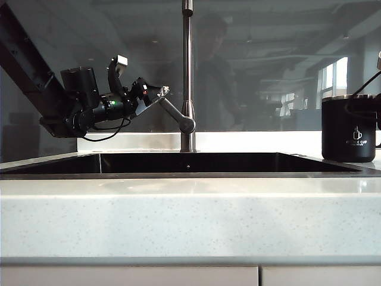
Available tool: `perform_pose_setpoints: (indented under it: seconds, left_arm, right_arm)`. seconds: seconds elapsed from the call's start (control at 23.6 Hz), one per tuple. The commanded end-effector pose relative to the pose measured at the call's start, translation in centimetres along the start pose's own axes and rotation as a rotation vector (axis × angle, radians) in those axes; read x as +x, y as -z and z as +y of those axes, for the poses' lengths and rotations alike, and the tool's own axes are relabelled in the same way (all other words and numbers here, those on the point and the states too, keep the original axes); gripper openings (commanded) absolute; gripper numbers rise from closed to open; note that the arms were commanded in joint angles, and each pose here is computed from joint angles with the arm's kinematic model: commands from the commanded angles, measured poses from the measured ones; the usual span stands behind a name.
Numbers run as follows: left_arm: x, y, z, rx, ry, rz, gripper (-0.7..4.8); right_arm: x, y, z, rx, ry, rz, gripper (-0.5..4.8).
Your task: Pick up the mug next to the sink, go to the faucet to get some water, pour the water into the sink, and finally put the mug back to its place.
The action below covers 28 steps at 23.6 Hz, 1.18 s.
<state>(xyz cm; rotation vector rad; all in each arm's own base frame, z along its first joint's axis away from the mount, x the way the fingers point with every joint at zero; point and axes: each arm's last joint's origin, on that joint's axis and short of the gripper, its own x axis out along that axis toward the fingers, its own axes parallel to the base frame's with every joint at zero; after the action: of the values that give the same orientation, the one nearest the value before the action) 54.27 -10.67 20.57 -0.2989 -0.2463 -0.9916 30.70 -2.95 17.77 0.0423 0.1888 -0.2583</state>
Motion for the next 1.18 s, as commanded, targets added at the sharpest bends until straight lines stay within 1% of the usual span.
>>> perform_pose_setpoints:
  seconds: [0.04,0.13,0.34,0.51,0.68,0.72,0.85,0.97,1.18]
  left_arm:
    - [0.2,-0.2,-0.3,0.007,0.015,-0.003,3.71]
    - [0.2,-0.1,-0.3,0.003,0.014,0.000,3.71]
    - [0.2,0.1,-0.2,-0.013,0.006,0.015,3.71]
    - [0.2,0.1,-0.1,-0.017,0.004,0.018,3.71]
    - [0.2,0.1,-0.2,-0.019,0.006,0.020,3.71]
    - [0.2,0.1,-0.2,-0.034,0.012,0.023,3.71]
    - [0.2,0.2,-0.2,-0.110,0.040,0.039,3.71]
    - [0.2,0.2,-0.2,-0.216,0.038,0.042,3.71]
    - [0.2,0.2,-0.4,-0.462,0.070,0.078,3.71]
  right_arm:
    - [0.0,-0.3,0.1,0.002,-0.003,-0.010,0.80]
    - [0.0,-0.4,0.1,0.002,-0.002,-0.011,1.27]
    - [-0.1,-0.5,0.0,0.002,0.005,-0.012,1.29]
    - [-0.9,-1.4,0.0,0.002,0.005,-0.012,1.30]
    - [-1.4,-1.7,0.0,-0.003,0.006,0.015,1.30]
    - [-1.5,-1.8,-0.1,-0.005,0.007,0.022,1.30]
    - [-1.9,-2.0,-0.1,-0.009,0.007,0.045,1.30]
    - [-2.5,-2.3,-0.2,-0.013,0.008,0.065,1.30]
    - [-3.7,-3.2,-0.3,-0.016,0.005,0.084,1.30]
